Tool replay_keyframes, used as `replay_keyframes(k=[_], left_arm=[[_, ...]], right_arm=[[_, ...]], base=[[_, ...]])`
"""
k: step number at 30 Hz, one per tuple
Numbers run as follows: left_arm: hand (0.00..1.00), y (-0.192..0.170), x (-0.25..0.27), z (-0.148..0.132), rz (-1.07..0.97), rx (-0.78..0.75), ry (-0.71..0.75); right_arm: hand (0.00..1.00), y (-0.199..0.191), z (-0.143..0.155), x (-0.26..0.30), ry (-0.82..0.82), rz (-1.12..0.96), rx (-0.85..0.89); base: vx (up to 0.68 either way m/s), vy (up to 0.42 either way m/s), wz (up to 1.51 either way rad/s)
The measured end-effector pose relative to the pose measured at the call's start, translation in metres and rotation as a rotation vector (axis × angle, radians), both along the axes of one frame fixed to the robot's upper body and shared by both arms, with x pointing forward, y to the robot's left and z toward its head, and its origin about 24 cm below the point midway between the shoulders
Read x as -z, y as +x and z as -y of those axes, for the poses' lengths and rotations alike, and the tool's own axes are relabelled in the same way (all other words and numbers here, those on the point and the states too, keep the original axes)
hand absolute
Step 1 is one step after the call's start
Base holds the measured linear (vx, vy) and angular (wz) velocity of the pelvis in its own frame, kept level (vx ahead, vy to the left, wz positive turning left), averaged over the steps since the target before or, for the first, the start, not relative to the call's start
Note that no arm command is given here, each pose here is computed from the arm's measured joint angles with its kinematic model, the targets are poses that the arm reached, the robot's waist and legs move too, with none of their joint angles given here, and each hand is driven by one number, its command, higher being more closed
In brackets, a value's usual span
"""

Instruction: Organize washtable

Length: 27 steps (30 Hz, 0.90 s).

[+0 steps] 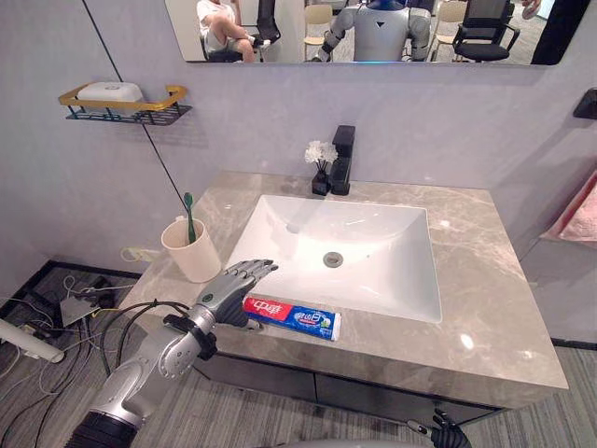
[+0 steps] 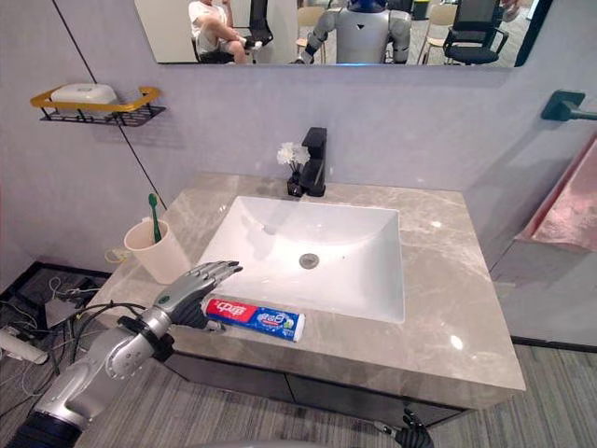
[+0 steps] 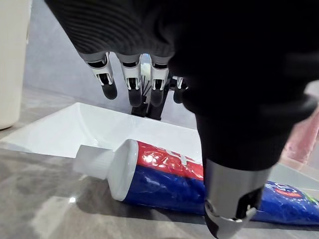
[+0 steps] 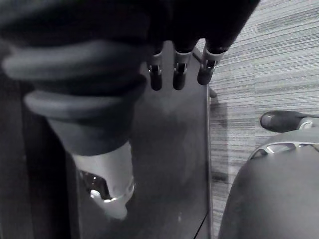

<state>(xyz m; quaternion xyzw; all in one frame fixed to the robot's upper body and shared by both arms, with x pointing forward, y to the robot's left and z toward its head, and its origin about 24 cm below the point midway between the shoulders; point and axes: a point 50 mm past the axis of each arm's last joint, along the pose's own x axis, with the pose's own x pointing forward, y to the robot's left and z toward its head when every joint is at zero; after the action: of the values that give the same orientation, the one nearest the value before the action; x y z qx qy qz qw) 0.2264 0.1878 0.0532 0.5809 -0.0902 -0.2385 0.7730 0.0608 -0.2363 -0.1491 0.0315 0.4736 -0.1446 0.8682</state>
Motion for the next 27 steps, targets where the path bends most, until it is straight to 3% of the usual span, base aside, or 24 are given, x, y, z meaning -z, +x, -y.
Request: replay_keyframes(k=[8, 9, 27], left_arm=[[0.0, 0.0, 0.004, -0.002, -0.015, -0.008, 0.003], [1.0, 0.0, 0.004, -0.002, -0.018, -0.008, 0.004], [1.0, -0.003, 0.012, 0.001, -0.086, 0.023, 0.02]], right_arm=[[0.0, 0.0, 0.0, 0.0, 0.002, -0.003, 0.0], [0.0, 0.001, 0.0, 0.0, 0.002, 0.0, -0.001], [0.0, 0.003, 0.006, -0.002, -0.013, -0.001, -0.01]], base=[[-0.01, 0.0, 0.0], [-0.06, 0.0, -0.01], [-0.03, 0.0, -0.03]])
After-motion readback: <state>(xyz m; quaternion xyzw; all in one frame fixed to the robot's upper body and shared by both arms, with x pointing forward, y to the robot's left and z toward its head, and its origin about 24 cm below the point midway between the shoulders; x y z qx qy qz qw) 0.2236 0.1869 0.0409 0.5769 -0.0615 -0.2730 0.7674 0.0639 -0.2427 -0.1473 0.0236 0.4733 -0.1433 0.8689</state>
